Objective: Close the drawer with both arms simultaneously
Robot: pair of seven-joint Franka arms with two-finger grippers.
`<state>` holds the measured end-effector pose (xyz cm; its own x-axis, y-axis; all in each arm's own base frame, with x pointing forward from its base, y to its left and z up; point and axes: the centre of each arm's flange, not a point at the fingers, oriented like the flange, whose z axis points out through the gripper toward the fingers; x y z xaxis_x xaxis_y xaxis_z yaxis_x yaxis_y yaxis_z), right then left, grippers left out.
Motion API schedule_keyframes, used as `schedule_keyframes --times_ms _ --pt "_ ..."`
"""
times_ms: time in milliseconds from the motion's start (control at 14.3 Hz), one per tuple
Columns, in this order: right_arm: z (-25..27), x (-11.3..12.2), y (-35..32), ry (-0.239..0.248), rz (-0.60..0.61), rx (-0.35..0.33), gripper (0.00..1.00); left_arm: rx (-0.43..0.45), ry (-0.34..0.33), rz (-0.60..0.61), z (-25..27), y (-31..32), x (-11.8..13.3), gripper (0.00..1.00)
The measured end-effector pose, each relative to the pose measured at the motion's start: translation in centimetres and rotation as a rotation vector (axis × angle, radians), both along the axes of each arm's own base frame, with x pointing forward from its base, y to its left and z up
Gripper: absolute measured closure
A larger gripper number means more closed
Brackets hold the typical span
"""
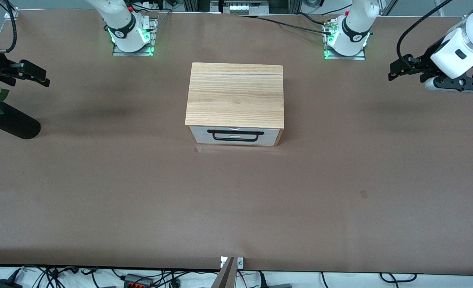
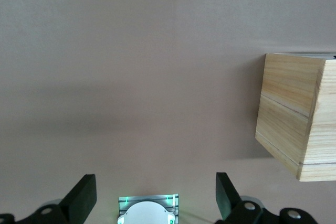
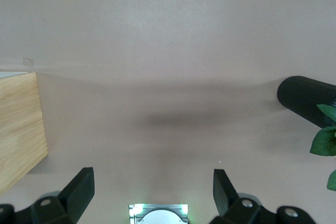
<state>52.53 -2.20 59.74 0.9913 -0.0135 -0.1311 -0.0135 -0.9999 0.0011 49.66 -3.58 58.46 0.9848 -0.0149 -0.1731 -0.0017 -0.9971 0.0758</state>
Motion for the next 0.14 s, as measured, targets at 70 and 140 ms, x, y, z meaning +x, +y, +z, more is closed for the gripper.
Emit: schedule_keyframes --times_ms 70,140 --pt "-0.21 0.15 0.02 0.004 -0.001 0.003 0.0 0.0 0.001 -0.002 -0.03 -0.1 -0.01 0.0" --pt "-0.36 0.3 0.03 0.006 -0.001 0.003 0.0 0.0 0.001 -0.005 -0.04 -0.24 -0.02 0.0"
